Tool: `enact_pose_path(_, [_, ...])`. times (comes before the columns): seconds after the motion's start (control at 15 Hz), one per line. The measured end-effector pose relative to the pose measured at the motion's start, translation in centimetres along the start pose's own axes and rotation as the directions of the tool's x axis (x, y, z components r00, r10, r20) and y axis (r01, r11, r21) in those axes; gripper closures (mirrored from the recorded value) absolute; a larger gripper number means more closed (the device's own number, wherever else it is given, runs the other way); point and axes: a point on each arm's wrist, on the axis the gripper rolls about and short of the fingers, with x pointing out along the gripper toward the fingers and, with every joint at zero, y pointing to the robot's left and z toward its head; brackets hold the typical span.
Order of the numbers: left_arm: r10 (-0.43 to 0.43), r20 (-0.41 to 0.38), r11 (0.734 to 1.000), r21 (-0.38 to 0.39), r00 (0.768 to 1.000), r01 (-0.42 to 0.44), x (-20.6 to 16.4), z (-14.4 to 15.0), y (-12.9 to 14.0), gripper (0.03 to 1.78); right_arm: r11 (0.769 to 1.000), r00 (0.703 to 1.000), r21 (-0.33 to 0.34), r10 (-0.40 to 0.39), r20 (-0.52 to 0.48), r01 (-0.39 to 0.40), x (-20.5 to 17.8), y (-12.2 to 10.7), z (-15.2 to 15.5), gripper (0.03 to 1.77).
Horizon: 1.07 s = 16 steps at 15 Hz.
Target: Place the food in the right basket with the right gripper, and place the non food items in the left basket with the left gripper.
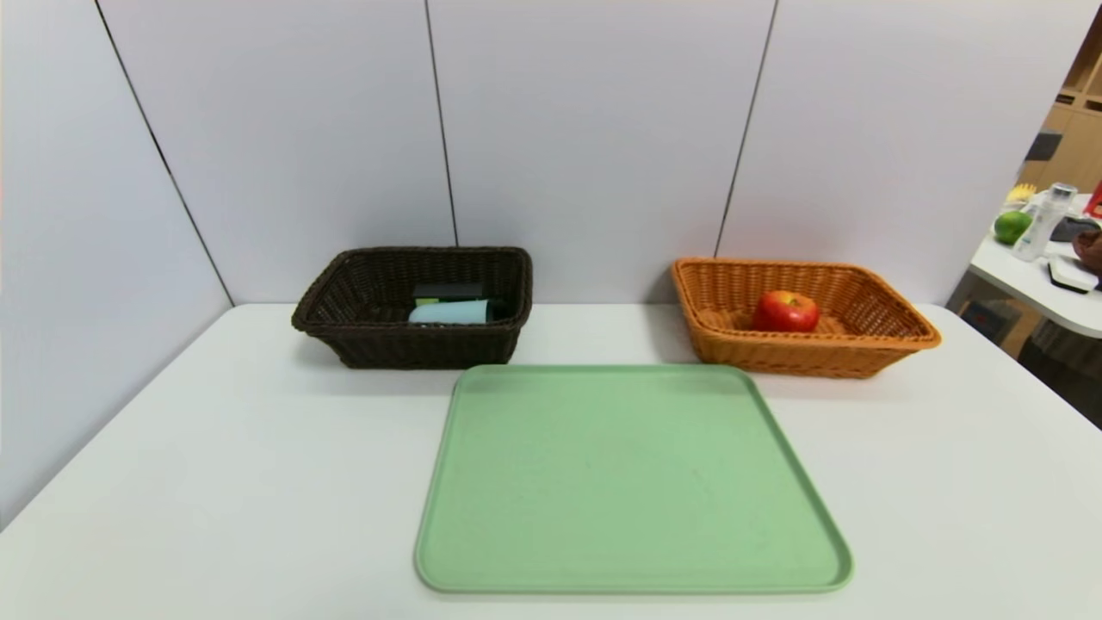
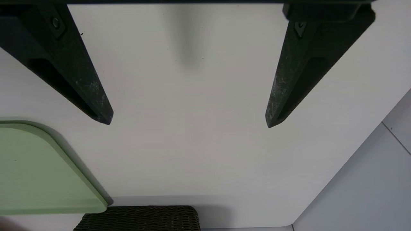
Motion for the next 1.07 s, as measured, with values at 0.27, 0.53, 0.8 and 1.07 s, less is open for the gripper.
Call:
enact_pose_path(0.27, [0.000, -0.001, 1.000, 0.000, 1.000, 0.000, 0.00, -0.01, 0.00, 0.12, 1.000, 1.000, -0.001, 0.000, 0.000, 0.000, 0.00, 0.00, 0.00, 0.10])
enact_pose_path(0.53, [0.000, 0.000, 1.000, -0.004, 1.000, 0.000, 0.00, 0.00, 0.00, 0.12, 1.000, 1.000, -0.001, 0.001, 0.000, -0.001, 0.00, 0.00, 0.00, 0.10])
enact_pose_path(0.8, [0.000, 0.000, 1.000, -0.009, 1.000, 0.000, 0.00, 0.00, 0.00, 0.12, 1.000, 1.000, 0.000, 0.000, -0.001, 0.000, 0.01, 0.00, -0.01, 0.10])
enact_pose_path(1.07, [0.001, 0.000, 1.000, -0.010, 1.000, -0.001, 0.00, 0.00, 0.00, 0.12, 1.000, 1.000, 0.001, -0.002, 0.000, 0.002, 0.01, 0.00, -0.01, 0.10])
